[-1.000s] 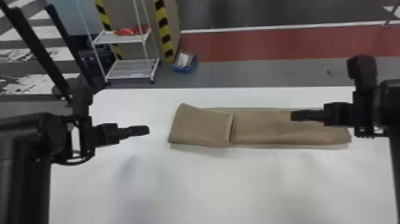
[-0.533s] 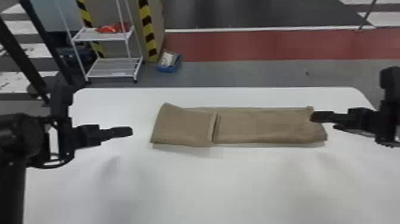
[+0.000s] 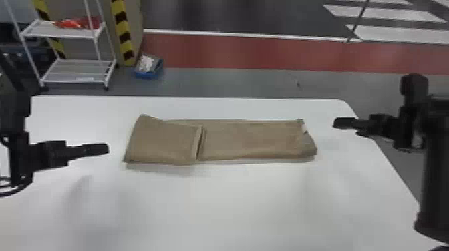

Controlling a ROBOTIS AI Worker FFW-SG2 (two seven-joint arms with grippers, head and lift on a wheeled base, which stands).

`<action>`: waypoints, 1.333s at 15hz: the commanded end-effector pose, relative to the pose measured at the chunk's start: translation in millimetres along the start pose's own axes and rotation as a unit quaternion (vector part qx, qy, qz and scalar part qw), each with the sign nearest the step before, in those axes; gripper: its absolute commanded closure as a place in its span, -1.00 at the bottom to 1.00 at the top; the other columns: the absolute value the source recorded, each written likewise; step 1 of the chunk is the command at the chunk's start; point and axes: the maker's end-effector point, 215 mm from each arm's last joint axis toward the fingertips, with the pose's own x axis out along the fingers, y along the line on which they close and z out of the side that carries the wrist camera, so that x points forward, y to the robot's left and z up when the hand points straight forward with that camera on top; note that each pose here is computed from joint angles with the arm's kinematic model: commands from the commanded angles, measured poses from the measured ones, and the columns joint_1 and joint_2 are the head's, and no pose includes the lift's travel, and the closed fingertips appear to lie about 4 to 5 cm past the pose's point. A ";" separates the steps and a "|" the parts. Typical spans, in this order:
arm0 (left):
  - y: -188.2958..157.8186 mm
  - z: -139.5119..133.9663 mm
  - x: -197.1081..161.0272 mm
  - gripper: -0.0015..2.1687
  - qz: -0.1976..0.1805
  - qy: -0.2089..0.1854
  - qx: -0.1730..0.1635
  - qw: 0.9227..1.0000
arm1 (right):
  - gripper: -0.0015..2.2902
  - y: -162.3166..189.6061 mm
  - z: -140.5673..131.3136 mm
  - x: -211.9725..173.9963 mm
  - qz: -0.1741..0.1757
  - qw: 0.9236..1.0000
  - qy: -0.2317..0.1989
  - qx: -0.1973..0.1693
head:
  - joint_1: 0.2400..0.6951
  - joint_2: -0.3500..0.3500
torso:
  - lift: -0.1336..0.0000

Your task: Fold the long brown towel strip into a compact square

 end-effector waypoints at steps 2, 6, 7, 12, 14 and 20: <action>-1.9 -1.8 3.1 -0.93 0.000 -0.001 0.000 1.000 | -0.85 16.9 -5.9 29.6 0.004 0.999 0.005 -0.048 | 1.00 -0.34 | -0.86; -1.1 -1.5 1.9 -0.93 0.001 -0.002 0.000 1.000 | -0.84 52.0 -7.6 56.1 0.022 0.996 0.005 -0.083 | 1.00 -0.25 | -0.86; 0.4 -1.1 1.2 -0.93 0.003 -0.003 -0.001 1.000 | -0.84 58.7 -12.3 60.5 0.028 0.996 0.009 -0.083 | 1.00 -0.23 | -0.86; 5.4 -5.5 0.0 -0.93 0.005 -0.002 -0.006 1.000 | -0.81 58.5 -25.5 67.2 0.018 0.995 0.027 -0.093 | 1.00 -0.13 | -0.86; 5.6 -5.8 0.3 -0.93 0.005 -0.003 -0.005 1.000 | -0.77 57.0 -35.8 69.9 0.015 0.994 0.036 -0.098 | 1.00 -0.12 | -0.86; 11.1 -12.0 -2.0 -0.93 0.006 0.000 -0.008 1.000 | -0.40 60.2 -52.3 76.3 0.012 0.992 0.055 -0.110 | 1.00 -0.11 | -0.86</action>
